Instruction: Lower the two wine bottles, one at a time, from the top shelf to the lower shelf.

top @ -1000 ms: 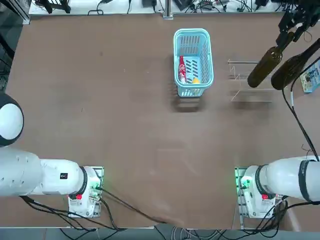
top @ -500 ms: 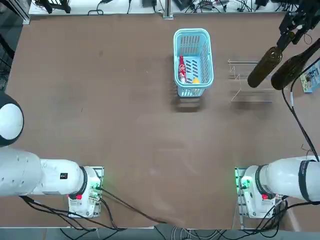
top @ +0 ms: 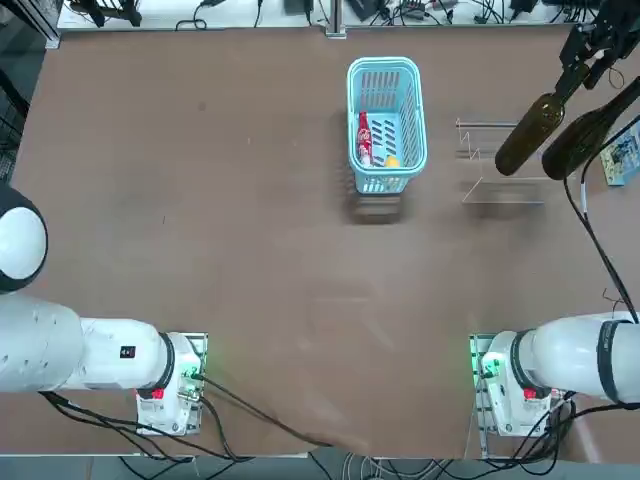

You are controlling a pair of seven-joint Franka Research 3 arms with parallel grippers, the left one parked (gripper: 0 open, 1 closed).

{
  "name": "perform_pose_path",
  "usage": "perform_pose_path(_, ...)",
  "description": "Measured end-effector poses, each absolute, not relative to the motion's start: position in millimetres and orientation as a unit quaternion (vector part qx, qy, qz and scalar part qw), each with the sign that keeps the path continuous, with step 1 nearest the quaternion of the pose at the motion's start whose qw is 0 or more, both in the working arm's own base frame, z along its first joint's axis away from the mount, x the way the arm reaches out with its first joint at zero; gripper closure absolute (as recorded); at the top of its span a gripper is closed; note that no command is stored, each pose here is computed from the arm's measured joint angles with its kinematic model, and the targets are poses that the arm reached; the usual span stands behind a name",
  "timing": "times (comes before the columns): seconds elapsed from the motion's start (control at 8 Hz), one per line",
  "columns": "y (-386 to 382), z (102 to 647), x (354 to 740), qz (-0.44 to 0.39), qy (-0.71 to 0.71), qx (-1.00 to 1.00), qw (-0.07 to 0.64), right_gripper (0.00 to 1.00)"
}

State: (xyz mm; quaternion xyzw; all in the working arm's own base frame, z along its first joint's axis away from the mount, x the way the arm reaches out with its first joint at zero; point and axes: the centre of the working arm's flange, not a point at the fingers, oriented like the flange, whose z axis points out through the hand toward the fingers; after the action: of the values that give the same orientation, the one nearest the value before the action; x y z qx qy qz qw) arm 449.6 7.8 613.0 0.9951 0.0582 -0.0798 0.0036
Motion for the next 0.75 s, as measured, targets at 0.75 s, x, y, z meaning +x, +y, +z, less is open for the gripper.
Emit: perform_pose_path(0.75, 12.4, 614.6, 450.6, -0.074, 0.063, 0.995, 0.012, 0.61)
